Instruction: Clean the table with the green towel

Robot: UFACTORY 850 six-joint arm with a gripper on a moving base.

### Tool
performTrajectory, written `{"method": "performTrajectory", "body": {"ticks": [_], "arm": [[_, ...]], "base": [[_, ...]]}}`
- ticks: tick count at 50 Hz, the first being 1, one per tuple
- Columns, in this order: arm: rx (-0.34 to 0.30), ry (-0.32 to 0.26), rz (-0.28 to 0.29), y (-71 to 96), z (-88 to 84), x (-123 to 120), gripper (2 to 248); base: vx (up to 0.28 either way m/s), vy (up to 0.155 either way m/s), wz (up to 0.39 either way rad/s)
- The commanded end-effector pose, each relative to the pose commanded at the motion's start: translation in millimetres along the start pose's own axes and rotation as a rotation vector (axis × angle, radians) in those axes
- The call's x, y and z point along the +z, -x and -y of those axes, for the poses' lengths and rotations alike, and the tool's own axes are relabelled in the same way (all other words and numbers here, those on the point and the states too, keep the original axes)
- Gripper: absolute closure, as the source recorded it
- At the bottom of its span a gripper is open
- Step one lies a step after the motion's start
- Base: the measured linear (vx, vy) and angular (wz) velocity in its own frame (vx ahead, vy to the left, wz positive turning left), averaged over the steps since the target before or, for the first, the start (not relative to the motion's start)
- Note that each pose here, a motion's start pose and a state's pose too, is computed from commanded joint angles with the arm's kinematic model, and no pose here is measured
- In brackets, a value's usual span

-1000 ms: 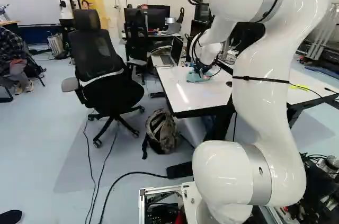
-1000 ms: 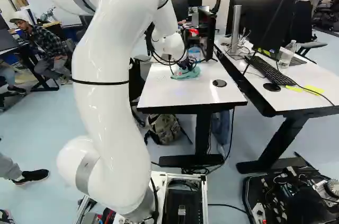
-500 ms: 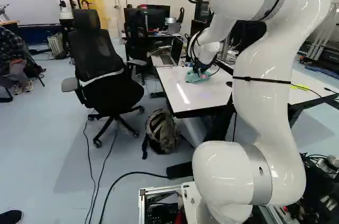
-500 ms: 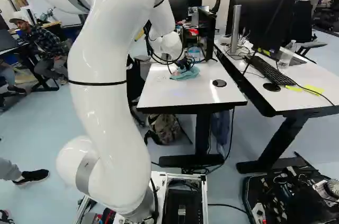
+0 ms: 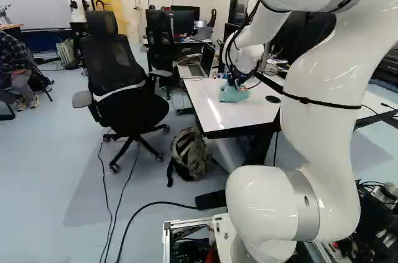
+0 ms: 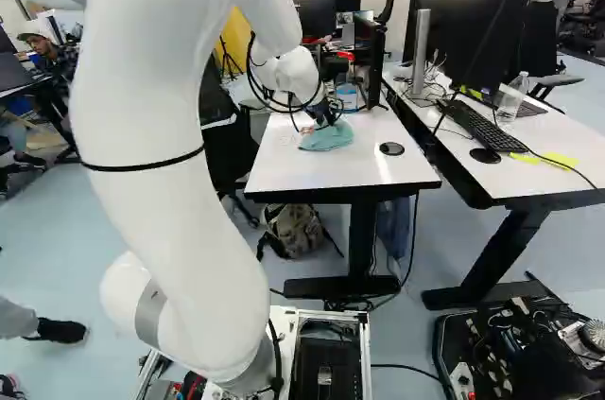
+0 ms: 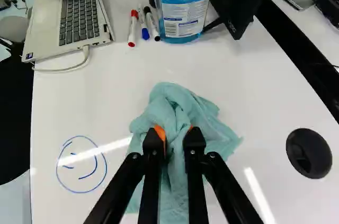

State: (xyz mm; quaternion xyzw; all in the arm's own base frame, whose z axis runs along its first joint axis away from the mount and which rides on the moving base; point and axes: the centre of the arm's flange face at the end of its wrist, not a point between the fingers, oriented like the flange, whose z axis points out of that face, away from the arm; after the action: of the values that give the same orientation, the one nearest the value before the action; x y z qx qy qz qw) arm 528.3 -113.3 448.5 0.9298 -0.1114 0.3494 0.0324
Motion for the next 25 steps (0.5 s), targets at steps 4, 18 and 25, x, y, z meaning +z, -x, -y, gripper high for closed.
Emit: {"method": "performTrajectory", "body": {"ticks": [4,18,25], "arm": [[-0.001,-0.001,0.009,5.3,0.5,-10.3,199],[-0.004,-0.004,0.037,24.7,2.0,-46.3,199],[-0.006,-0.006,0.046,33.2,3.0,-58.8,199]], "base": [[0.0,0.0,0.0],[0.0,0.0,0.0],[0.0,0.0,0.0]]}}
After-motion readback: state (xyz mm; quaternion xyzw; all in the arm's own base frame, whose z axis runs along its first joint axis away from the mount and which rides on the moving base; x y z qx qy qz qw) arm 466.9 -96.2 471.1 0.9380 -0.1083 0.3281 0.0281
